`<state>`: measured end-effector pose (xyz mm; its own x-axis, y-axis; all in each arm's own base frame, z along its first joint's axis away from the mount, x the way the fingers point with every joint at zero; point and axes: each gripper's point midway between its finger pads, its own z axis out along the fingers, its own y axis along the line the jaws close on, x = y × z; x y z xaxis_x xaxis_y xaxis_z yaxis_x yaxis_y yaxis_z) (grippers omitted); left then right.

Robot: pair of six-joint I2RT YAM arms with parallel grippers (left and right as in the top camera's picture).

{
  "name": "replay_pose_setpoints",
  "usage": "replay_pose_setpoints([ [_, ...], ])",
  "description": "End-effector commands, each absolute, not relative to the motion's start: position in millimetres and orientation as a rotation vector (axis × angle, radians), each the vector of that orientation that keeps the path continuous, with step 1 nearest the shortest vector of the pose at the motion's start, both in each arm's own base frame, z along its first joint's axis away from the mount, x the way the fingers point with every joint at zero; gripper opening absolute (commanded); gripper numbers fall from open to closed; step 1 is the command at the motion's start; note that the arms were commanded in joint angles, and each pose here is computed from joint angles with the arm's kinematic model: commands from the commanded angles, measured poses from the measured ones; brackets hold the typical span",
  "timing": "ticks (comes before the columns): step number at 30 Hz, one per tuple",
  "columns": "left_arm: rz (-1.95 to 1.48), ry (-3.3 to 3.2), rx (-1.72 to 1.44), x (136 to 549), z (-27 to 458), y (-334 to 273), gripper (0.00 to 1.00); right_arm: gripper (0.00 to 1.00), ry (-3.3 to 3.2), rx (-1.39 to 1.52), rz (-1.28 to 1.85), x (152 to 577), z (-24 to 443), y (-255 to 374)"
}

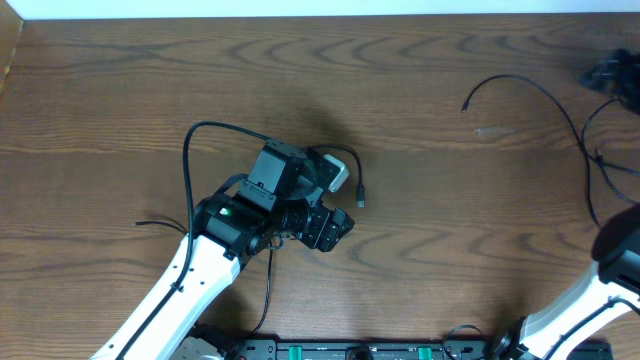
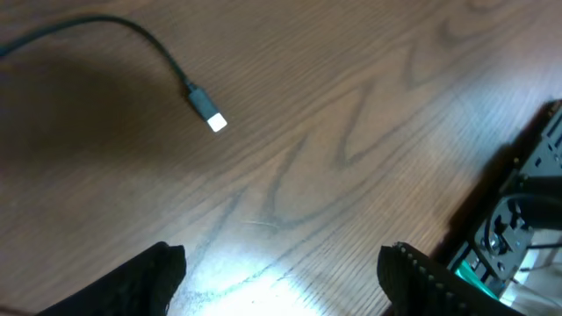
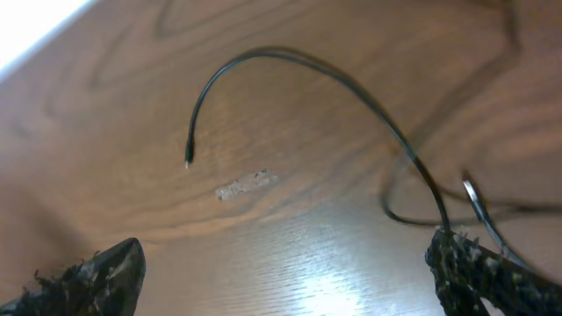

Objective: Untangle cables

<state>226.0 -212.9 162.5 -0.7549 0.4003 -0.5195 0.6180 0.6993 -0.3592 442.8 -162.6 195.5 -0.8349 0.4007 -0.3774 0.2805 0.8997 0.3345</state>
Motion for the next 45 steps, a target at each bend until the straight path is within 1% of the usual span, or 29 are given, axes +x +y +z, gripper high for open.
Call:
replay_pose_setpoints([
  [1, -0.709, 2.546, 0.714, 229, 161, -208, 0.80, 0.99, 2.694, 0.200, 0.200, 451, 187, -148],
  [6, -0.706, 2.560, 0.714, 226, 159, -207, 0.88, 0.99, 2.725, -0.124, 0.352, 463, 169, -84],
  [11, -0.736, 2.561, 0.723, 223, 160, -210, 0.89, 0.99, 2.783, -0.374, 0.416, 464, 140, -34],
  [13, -0.762, 2.565, 0.727, 220, 161, -211, 0.90, 0.99, 2.831, -0.421, 0.366, 465, 125, -26],
  [15, -0.785, 2.574, 0.731, 217, 160, -212, 0.90, 0.99, 2.911, -0.331, 0.227, 467, 110, -32],
  [17, -0.784, 2.598, 0.717, 214, 159, -211, 0.90, 0.99, 2.975, -0.078, -0.020, 470, 99, -53],
  [19, -0.782, 2.612, 0.716, 212, 157, -209, 0.89, 0.99, 2.976, 0.205, -0.249, 466, 98, -78],
  [20, -0.781, 2.618, 0.716, 211, 156, -209, 0.90, 0.99, 2.957, 0.320, -0.324, 464, 99, -87],
  [22, -0.781, 2.626, 0.713, 209, 156, -208, 0.89, 0.99, 2.921, 0.474, -0.373, 462, 101, -96],
  [27, -0.784, 2.633, 0.697, 209, 156, -208, 0.90, 0.99, 2.922, 0.591, -0.377, 454, 98, -112],
  [33, -0.784, 2.633, 0.698, 209, 156, -208, 0.89, 0.99, 2.989, 0.772, -0.384, 422, 83, -137],
  [40, -0.784, 2.633, 0.697, 209, 156, -208, 0.90, 0.99, 3.072, 0.842, -0.409, 389, 57, -162],
  [45, -0.784, 2.633, 0.698, 209, 156, -208, 0.89, 0.99, 3.060, 0.919, -0.405, 379, 42, -179],
])
